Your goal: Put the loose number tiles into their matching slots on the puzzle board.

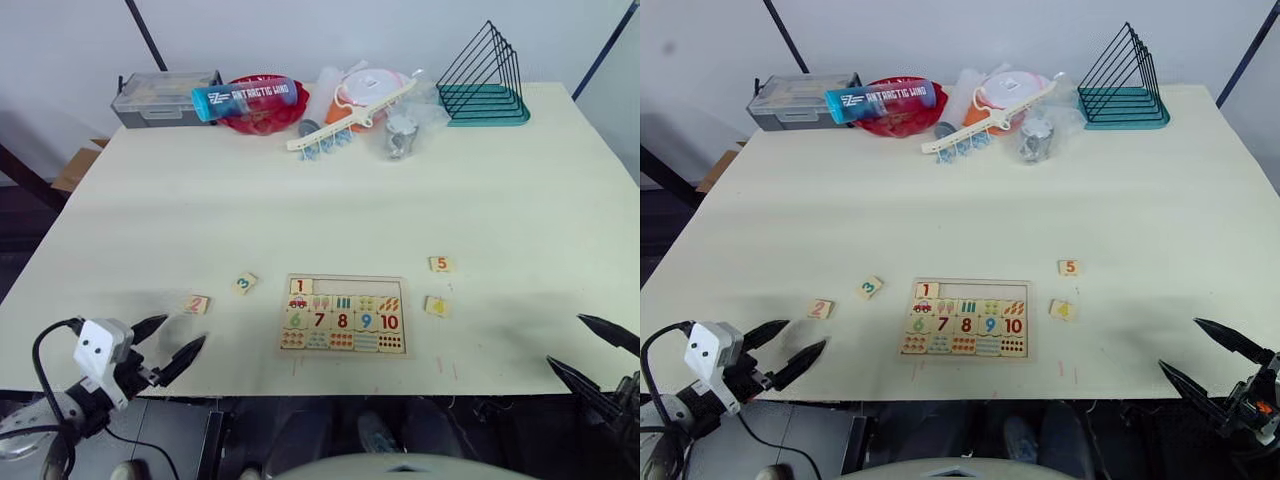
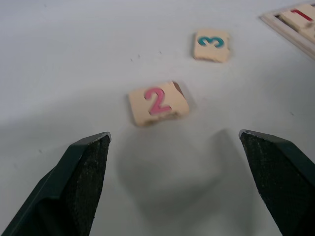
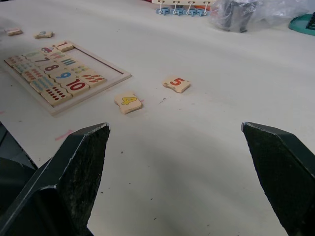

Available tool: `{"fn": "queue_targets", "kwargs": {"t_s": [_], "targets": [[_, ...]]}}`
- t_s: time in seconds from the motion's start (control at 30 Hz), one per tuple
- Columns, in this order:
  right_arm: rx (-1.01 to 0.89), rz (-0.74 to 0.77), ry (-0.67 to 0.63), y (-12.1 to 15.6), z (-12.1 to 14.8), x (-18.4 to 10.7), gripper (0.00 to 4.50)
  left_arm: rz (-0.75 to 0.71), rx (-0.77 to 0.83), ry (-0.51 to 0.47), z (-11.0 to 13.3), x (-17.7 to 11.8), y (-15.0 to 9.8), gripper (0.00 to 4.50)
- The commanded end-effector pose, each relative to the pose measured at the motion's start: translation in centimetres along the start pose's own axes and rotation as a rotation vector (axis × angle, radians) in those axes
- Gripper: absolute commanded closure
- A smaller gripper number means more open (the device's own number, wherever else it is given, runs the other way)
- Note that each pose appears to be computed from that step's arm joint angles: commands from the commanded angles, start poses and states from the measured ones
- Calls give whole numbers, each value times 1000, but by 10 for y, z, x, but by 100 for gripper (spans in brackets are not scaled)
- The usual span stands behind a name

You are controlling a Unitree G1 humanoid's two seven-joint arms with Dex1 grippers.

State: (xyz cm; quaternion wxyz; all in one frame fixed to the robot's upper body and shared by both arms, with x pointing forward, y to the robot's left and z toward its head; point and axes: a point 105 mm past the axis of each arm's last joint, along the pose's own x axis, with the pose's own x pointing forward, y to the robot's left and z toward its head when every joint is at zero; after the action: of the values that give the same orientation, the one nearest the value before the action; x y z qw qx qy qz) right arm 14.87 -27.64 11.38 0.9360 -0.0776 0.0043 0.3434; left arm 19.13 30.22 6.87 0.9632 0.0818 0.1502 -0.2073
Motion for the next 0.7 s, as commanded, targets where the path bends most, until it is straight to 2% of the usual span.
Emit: {"fn": "queue_targets", "kwargs": {"t_s": [0.03,0.7], "targets": [[-14,6,-28,3,10,0,0,5,37,-13,7,-2,5,7],[-8,33,-4,6,0,12,0,3,47,-23,8,6,13,7]]}}
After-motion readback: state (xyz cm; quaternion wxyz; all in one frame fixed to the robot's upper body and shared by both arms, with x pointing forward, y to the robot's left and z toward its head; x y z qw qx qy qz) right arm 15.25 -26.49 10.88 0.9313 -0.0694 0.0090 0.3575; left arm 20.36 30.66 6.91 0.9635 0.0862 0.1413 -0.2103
